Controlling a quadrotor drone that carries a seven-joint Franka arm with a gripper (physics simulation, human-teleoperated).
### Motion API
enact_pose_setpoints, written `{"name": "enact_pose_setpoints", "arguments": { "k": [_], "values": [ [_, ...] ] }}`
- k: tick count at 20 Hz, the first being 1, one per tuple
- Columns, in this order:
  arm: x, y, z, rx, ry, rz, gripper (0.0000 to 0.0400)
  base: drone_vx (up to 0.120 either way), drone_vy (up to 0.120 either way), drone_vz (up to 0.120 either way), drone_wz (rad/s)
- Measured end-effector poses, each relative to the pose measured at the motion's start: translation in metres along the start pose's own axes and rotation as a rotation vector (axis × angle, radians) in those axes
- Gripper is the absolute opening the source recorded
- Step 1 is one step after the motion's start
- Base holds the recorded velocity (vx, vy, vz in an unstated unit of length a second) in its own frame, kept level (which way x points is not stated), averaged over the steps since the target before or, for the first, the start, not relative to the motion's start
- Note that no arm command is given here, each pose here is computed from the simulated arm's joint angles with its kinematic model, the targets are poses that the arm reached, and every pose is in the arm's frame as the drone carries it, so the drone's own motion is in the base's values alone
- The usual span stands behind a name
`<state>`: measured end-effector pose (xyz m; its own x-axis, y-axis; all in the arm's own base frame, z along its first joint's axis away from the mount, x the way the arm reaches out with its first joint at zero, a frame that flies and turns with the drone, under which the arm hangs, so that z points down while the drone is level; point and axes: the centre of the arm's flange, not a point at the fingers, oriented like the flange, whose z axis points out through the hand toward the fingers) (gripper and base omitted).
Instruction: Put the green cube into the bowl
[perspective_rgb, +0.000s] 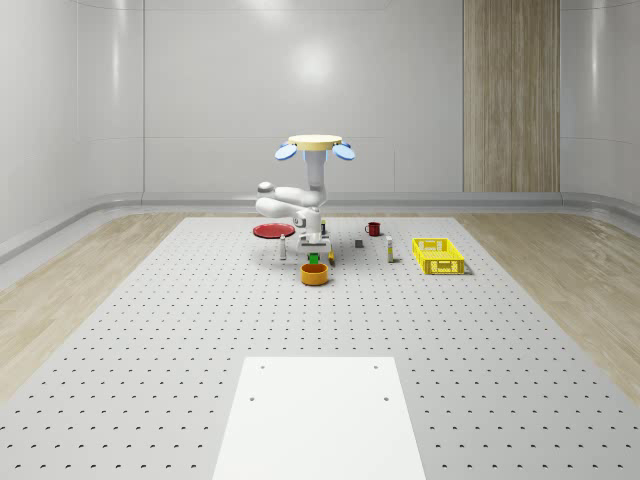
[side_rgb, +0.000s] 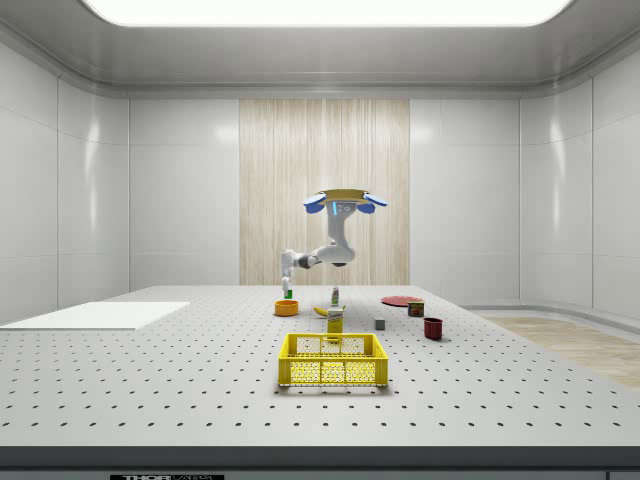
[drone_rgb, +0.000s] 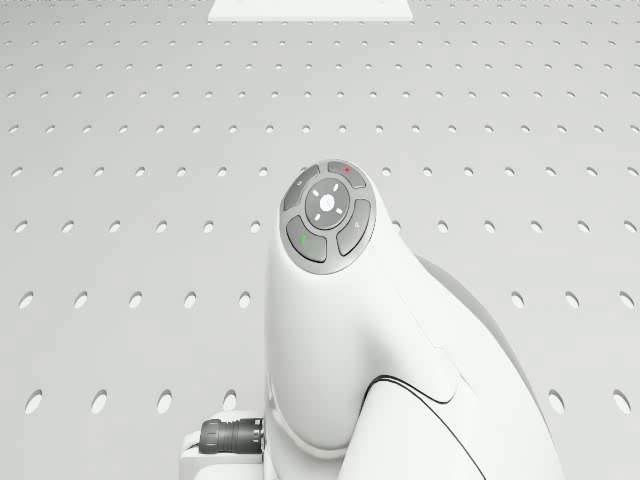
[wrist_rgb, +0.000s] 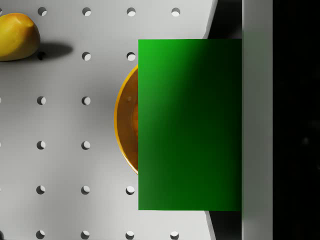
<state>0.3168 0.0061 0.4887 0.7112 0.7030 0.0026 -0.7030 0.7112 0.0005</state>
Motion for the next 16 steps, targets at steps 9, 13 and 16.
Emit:
{"name": "enact_pose_setpoints", "arguments": {
  "k": [9,13,16],
  "values": [
    [0.000,0.000,0.018,0.000,0.000,0.001,0.0250,0.009,0.000,0.000,0.000],
    [0.000,0.000,0.036,0.000,0.000,0.001,0.0250,0.000,0.000,0.000,0.000],
    [0.000,0.000,0.051,0.000,0.000,0.002,0.0250,0.000,0.000,0.000,0.000]
  ]
}}
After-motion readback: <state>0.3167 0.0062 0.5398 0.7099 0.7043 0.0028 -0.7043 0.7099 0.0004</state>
